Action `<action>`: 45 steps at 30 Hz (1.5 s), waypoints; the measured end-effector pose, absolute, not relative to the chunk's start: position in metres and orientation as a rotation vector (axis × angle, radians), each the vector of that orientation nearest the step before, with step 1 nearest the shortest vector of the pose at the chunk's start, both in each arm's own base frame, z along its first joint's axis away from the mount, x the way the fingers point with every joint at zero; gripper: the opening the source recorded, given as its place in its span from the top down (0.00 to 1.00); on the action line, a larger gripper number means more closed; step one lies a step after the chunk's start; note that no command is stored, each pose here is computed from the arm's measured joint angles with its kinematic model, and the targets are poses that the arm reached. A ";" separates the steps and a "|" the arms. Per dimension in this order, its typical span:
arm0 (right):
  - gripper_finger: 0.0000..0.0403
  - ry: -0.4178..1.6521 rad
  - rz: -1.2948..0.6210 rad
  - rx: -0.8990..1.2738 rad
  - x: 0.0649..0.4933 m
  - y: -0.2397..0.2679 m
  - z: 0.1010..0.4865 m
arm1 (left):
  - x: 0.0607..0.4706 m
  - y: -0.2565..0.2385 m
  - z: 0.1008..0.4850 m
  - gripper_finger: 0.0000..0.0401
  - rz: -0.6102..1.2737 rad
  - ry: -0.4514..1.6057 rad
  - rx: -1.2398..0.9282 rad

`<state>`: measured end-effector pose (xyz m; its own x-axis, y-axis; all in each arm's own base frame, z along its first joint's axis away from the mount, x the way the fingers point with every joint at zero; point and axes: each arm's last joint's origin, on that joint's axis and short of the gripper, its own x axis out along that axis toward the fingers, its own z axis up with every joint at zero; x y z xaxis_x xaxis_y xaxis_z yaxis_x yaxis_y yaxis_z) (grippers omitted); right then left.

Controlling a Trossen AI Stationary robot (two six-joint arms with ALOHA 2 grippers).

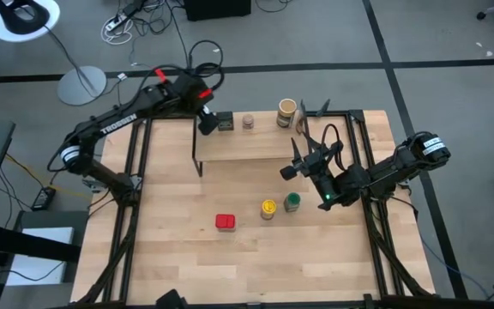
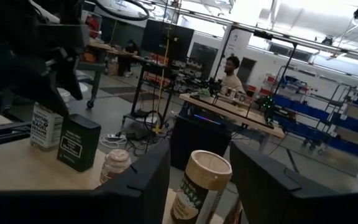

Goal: Shelf spices
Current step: Remove the white seasoning bottle from the shelf

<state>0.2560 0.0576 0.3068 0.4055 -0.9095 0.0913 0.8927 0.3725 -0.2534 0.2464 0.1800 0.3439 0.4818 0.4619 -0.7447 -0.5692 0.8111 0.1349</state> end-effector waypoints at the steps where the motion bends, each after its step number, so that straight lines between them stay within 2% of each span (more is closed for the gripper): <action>1: 0.59 0.068 -1.156 -0.281 0.256 0.058 0.307 | 0.247 0.181 0.343 0.12 0.629 0.866 -0.139; 5: 0.59 0.068 -1.156 -0.282 0.256 0.058 0.307 | 0.246 0.180 0.341 0.17 0.621 0.888 -0.145; 15: 0.60 0.069 -1.155 -0.283 0.256 0.058 0.307 | 0.239 0.179 0.335 0.44 0.605 0.968 -0.186; 19: 0.60 0.069 -1.155 -0.283 0.256 0.058 0.307 | 0.238 0.178 0.336 0.51 0.596 0.968 -0.180; 26: 0.61 0.069 -1.155 -0.283 0.256 0.058 0.307 | 0.234 0.174 0.343 0.52 0.563 1.013 -0.177; 36: 0.62 0.068 -1.155 -0.283 0.256 0.058 0.307 | 0.229 0.160 0.393 0.52 0.523 0.950 -0.159; 45: 0.62 0.069 -1.155 -0.284 0.256 0.058 0.307 | 0.225 0.119 0.425 0.52 0.331 0.916 -0.165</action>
<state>0.2562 0.0577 0.3066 0.4063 -0.9091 0.0919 0.8918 0.3727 -0.2564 0.2254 0.1186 0.4247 0.5629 0.2105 -0.7993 -0.3495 0.9369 0.0006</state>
